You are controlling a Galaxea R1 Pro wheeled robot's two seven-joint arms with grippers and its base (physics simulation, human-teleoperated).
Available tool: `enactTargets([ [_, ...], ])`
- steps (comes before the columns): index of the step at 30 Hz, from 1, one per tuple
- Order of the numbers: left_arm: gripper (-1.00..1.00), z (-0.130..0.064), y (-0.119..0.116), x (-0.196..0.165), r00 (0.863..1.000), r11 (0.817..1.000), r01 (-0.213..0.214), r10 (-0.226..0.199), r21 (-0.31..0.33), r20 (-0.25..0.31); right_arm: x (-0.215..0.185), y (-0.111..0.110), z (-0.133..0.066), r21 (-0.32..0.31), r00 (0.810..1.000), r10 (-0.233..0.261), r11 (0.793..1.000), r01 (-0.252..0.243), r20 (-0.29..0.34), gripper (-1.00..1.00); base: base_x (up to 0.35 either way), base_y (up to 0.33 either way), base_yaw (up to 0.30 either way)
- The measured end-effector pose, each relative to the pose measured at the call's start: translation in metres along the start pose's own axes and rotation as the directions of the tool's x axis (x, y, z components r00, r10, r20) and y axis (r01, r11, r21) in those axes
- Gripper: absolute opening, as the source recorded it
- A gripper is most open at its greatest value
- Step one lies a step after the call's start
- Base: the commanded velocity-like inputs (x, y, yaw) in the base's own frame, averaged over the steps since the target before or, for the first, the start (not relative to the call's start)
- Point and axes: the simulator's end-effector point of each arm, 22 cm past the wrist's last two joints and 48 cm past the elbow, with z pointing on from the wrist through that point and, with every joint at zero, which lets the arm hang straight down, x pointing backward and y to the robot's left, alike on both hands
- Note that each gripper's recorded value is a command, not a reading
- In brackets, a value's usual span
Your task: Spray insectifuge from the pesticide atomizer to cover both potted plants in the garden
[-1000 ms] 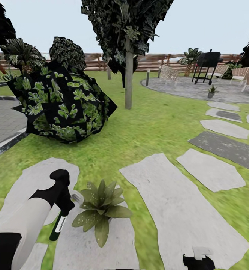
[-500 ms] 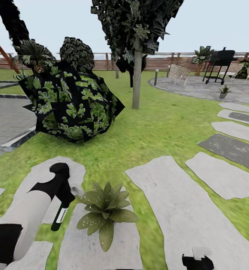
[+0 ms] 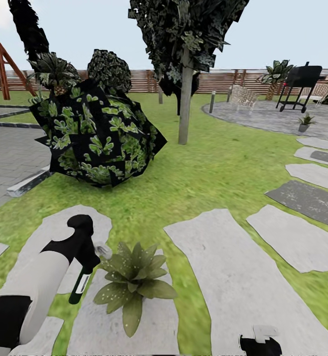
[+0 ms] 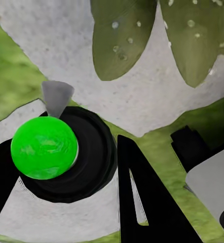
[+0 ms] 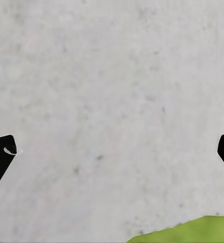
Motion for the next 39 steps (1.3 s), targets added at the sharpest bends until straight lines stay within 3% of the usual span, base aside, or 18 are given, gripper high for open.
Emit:
enactTargets([
  [15,-1.0,-0.002,0.005,0.002,1.0,1.0,0.007,-0.007,-0.008,0.0,0.0,0.001,0.0,-0.002,1.0,0.0,1.0,0.0,-0.001,1.0,-0.228,-0.14,0.234],
  [18,-1.0,-0.002,0.009,0.005,1.0,0.999,0.0,-0.001,-0.04,-0.025,0.0,0.001,0.0,-0.002,1.0,0.0,1.0,0.0,0.0,1.0,-0.014,-0.006,0.075],
  [24,-1.0,-0.004,0.018,0.012,0.997,0.995,0.05,-0.055,-0.09,-0.056,0.0,0.002,0.0,-0.003,1.0,-0.001,1.0,0.001,0.0,1.0,-0.002,-0.001,0.009],
  [39,-1.0,-0.005,0.018,0.011,0.997,0.995,0.063,-0.067,-0.084,-0.046,0.0,0.001,0.0,-0.003,1.0,-0.001,1.0,0.001,0.001,1.0,0.238,-0.132,0.003],
])
